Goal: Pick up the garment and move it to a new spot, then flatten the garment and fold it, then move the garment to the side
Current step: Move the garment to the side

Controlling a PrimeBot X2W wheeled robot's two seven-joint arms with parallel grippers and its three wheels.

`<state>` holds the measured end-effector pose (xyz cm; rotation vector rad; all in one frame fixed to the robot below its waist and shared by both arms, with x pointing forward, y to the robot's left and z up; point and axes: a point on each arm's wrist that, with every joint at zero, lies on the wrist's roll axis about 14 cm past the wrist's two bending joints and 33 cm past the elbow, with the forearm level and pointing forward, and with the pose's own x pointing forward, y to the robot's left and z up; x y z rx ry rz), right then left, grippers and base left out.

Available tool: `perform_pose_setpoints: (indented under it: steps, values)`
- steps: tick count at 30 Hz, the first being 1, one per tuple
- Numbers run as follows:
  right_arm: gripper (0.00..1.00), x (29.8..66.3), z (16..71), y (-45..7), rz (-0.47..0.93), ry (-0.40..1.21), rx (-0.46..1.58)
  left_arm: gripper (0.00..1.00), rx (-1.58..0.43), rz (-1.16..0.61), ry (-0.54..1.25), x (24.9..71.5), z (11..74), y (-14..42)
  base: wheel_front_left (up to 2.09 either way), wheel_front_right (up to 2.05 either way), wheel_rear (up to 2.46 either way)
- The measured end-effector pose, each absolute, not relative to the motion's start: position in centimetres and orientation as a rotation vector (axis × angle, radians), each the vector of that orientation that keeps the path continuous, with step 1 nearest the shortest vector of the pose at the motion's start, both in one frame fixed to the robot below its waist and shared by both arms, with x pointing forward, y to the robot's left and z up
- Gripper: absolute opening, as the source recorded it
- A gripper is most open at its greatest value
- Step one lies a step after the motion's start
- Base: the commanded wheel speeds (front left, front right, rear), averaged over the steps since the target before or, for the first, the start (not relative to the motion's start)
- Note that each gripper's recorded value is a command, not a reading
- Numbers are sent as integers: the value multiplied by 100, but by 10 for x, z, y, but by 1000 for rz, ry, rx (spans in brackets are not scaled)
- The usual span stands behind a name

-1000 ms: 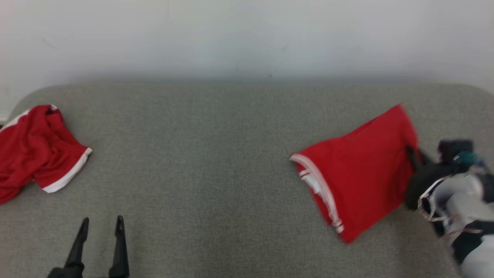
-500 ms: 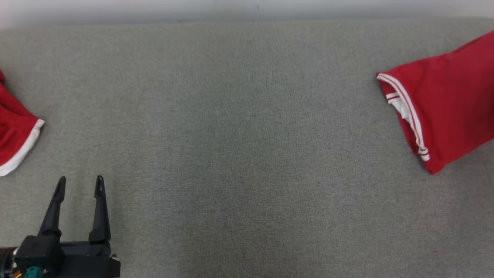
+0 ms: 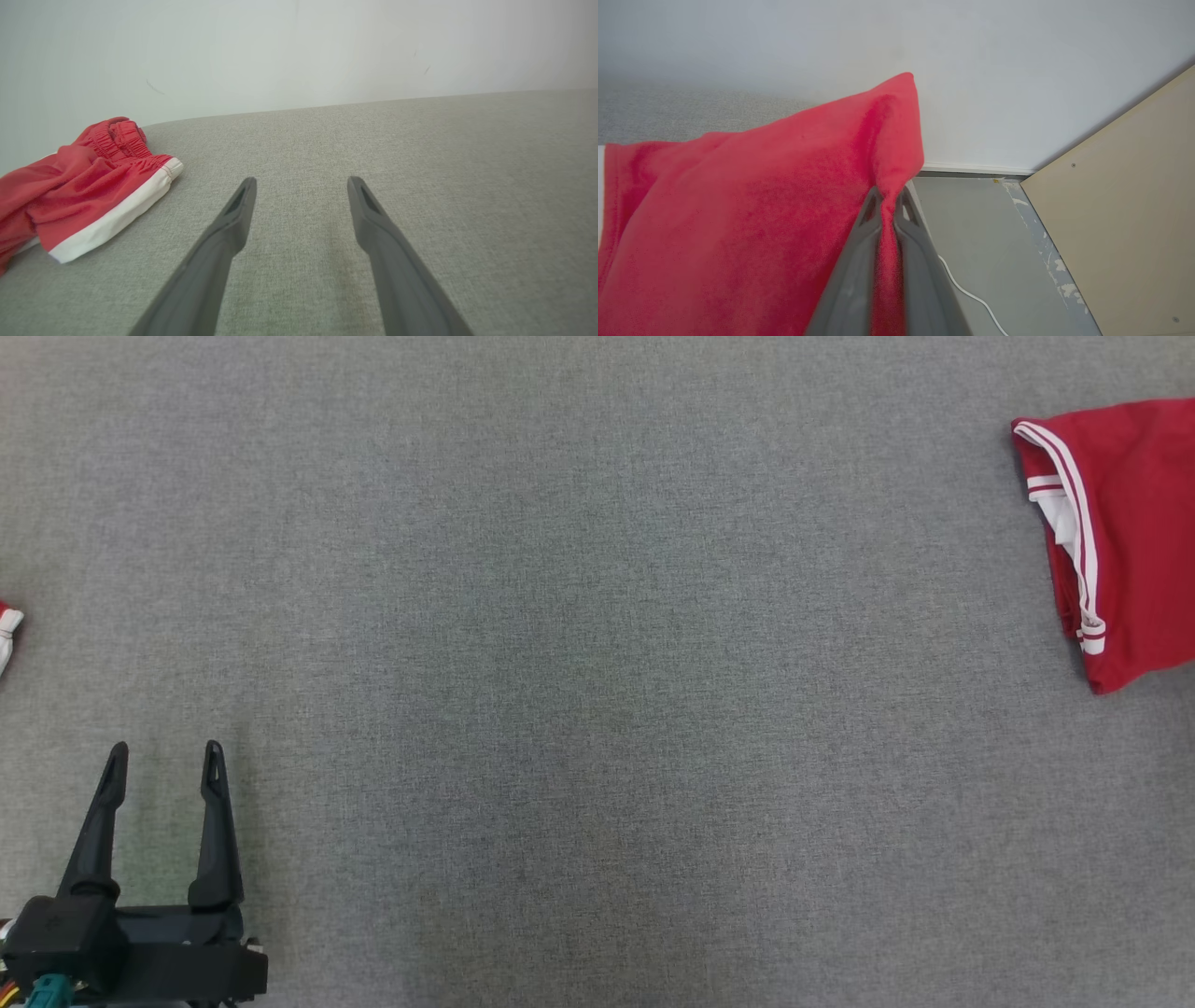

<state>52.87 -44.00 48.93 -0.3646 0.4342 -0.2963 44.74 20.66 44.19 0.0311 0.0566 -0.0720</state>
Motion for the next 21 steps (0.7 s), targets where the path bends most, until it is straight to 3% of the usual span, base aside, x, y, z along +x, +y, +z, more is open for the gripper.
perform_pose_setpoints:
  steps: [1, 2, 11, 17, 21]
  values:
    - [87, 528, 489, -441, -297, 433, -368, 100, 30, -73, 57, 447, 442, 206, 0, 0, 0]
    - [100, 529, 489, -440, -295, 429, -376, 100, 30, -74, 58, 447, 442, 206, 0, 0, 0]
    - [100, 536, 528, -438, -289, 278, -404, 100, 20, -55, 45, 442, 449, 208, 0, 0, 0]
    - [100, 554, 574, -391, -215, 76, -286, 100, 3, -30, 50, 426, 453, 210, 0, 0, 0]
    - [100, 546, 596, -361, -157, -40, -216, 100, -12, -24, 38, 415, 460, 209, 0, 0, 0]
